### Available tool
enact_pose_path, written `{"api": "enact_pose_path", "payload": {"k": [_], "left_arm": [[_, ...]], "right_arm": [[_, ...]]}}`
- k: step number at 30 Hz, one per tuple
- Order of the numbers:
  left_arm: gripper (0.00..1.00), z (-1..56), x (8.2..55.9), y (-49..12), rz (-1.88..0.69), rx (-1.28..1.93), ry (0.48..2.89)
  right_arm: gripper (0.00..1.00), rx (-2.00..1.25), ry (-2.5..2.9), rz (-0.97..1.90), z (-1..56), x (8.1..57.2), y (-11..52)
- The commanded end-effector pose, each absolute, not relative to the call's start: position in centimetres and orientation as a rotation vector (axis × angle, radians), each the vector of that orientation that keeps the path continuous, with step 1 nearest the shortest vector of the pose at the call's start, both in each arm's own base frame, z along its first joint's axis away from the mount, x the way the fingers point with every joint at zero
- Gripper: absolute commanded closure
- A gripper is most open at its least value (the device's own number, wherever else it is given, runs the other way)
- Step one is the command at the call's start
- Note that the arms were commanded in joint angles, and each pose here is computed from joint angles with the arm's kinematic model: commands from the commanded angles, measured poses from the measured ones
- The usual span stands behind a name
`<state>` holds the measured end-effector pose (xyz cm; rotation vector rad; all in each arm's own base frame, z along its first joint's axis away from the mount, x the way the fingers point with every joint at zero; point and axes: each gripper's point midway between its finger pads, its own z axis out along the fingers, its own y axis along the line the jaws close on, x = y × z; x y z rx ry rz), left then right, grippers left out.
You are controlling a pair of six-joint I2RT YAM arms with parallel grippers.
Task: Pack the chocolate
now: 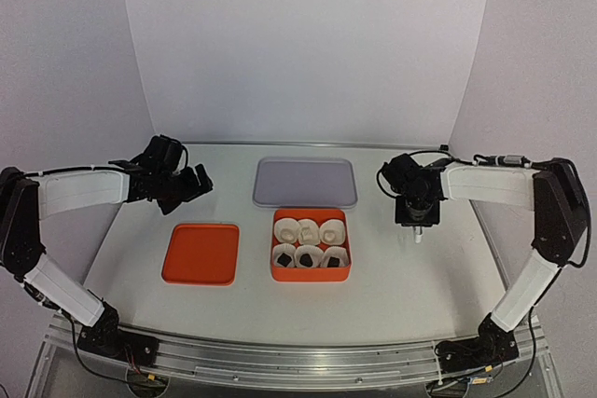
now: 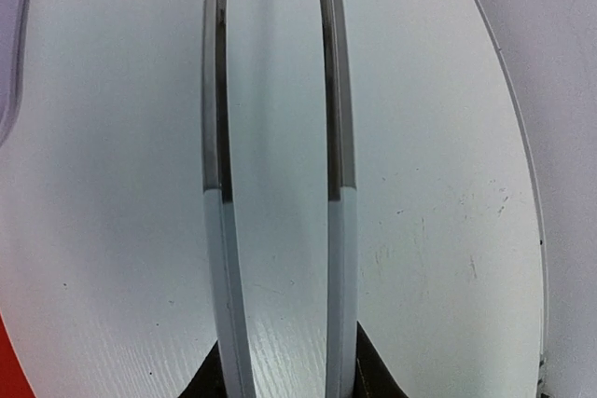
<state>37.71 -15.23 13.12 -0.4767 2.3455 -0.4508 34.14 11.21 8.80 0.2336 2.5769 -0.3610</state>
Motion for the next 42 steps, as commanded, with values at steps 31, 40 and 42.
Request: {"api": "enact_pose_path", "payload": {"k": [31, 40, 42], "left_arm": [[0.08, 4.9, 29.3, -7.9, -0.106, -0.730, 2.814], [0.31, 2.9, 28.5, -7.7, -0.130, -0.701, 2.891], [0.37, 2.4, 28.6, -7.6, -0.122, -0.705, 2.899]], "right_arm": [[0.33, 0.411, 2.713, -0.224, 1.4, 34.1, 13.0], [0.13, 0.255, 2.601, -0.089, 8.0, 35.7, 14.2], [0.12, 0.228, 2.586, -0.058, 9.0, 35.7, 14.4]]}}
